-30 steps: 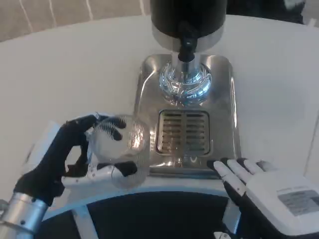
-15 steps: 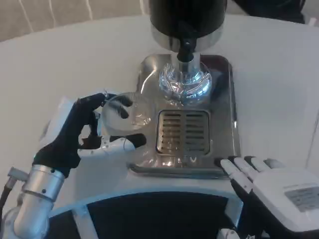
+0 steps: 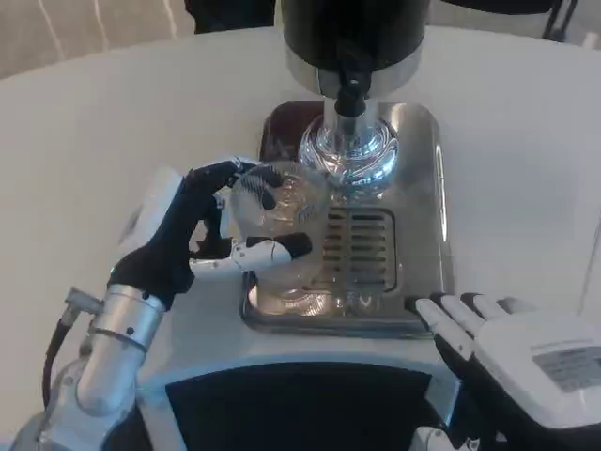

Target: Grasp the cup under the faucet to collect the drink, then remove the cup.

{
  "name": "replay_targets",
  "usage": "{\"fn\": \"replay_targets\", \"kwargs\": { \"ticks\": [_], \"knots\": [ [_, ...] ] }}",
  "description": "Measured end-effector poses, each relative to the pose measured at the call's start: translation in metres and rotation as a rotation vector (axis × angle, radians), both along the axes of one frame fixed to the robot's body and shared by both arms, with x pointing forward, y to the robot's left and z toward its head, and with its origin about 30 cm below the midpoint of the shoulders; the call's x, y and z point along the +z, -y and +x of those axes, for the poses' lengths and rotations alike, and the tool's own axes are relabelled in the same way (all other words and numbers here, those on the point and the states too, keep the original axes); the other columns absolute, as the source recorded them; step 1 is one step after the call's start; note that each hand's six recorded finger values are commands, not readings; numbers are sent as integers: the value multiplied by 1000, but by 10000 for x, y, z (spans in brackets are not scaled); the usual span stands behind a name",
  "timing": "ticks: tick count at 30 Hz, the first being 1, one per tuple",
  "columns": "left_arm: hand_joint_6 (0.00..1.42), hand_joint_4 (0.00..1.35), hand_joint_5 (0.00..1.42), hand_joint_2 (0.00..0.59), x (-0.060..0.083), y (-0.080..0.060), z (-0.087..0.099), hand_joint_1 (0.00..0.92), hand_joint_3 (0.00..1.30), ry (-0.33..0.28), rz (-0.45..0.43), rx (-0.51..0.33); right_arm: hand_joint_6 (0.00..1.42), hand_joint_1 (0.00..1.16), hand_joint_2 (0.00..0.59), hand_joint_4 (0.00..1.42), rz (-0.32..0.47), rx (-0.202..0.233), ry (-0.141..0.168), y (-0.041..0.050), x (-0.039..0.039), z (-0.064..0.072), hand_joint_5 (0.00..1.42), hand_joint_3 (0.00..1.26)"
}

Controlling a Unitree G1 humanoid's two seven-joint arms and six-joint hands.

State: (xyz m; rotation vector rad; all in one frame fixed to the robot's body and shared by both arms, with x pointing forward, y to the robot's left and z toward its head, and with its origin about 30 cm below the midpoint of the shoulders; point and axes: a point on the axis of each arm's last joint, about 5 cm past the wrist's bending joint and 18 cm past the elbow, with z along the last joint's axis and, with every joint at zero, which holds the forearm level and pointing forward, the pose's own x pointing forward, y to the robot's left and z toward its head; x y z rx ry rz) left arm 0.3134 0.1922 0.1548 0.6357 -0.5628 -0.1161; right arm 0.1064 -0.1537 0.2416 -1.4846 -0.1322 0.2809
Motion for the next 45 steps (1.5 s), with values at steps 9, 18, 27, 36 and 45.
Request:
{"fn": "replay_targets", "kwargs": {
  "ticks": [9,18,27,36,45],
  "knots": [
    [1216,1245,1419,0,48,257,118,629,1029,-13,8,-51,0,292,542,0,12,-41,-3,82,-6,-16,0,0],
    [1170,1148,1354,0,85,438,174,608,990,-15,17,-81,0,280,549,0,21,-65,-14,140,-5,-28,0,0],
    [824,606,853,40,141,508,225,316,633,1,75,-43,0,268,542,0,23,-61,-21,142,-4,-29,0,0],
    [496,290,463,33,152,407,246,196,388,-23,133,7,0,240,510,0,25,-44,-18,123,-1,-23,0,0],
    [411,241,410,51,192,356,256,150,340,-45,137,-16,0,191,498,0,28,-41,-24,119,-6,-25,0,0]
  ]
}}
